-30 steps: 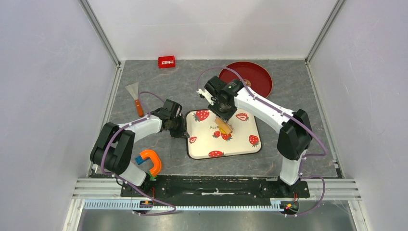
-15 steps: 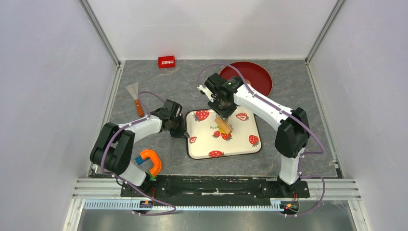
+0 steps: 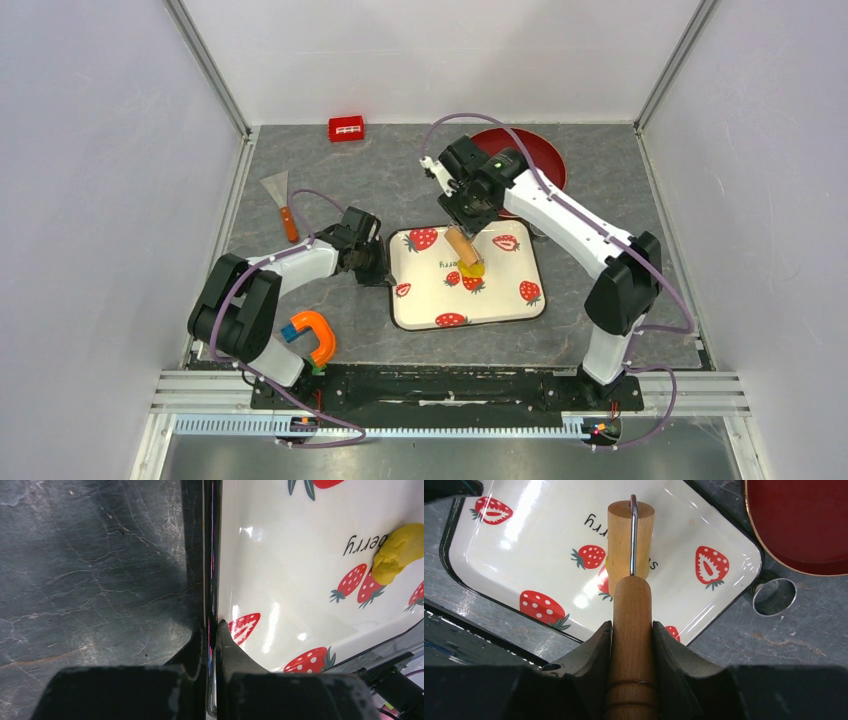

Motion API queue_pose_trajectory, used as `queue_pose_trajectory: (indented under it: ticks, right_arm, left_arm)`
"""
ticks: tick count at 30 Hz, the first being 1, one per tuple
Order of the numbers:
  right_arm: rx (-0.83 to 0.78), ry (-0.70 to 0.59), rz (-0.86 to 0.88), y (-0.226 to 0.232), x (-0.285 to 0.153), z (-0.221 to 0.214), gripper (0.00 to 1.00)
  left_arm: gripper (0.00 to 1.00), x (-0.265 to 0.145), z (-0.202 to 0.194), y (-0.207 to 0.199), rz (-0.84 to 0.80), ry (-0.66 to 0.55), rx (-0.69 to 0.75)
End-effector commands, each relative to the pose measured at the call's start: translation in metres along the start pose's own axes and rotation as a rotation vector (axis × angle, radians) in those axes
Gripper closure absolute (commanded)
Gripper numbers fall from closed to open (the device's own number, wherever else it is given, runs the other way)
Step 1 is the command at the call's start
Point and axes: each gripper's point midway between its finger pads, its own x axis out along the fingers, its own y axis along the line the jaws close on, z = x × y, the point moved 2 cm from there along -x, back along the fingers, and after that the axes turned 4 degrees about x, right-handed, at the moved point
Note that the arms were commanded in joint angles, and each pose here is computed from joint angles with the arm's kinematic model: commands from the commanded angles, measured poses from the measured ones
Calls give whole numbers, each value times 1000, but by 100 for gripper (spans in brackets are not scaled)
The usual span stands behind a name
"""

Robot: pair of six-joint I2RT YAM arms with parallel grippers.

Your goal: Roll out the dumpling wrappers from the dough

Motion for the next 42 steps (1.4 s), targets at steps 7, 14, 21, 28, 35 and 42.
queue_pose_trajectory:
  ticks: [7,14,21,28,35,42]
  right_arm:
    - [37,-70,22,-6,-14,6,100]
    - [27,-6,49,-1,14,-1,100]
    - [16,65,77,4,31,-18,100]
    - [12,127,105,9,43,-39,100]
    - [28,177,246,32,54,-57,100]
    - [34,256,291,39,71,-84,100]
  left_arm:
    - [98,14,-35,34,162,111,8]
    - [98,14,-36,33,163,111,12]
    - [98,14,-36,33,164,112,12]
    - [98,15,-36,33,165,116,13]
    - [98,16,-36,33,165,119,13]
    - [98,16,-35,33,169,118,13]
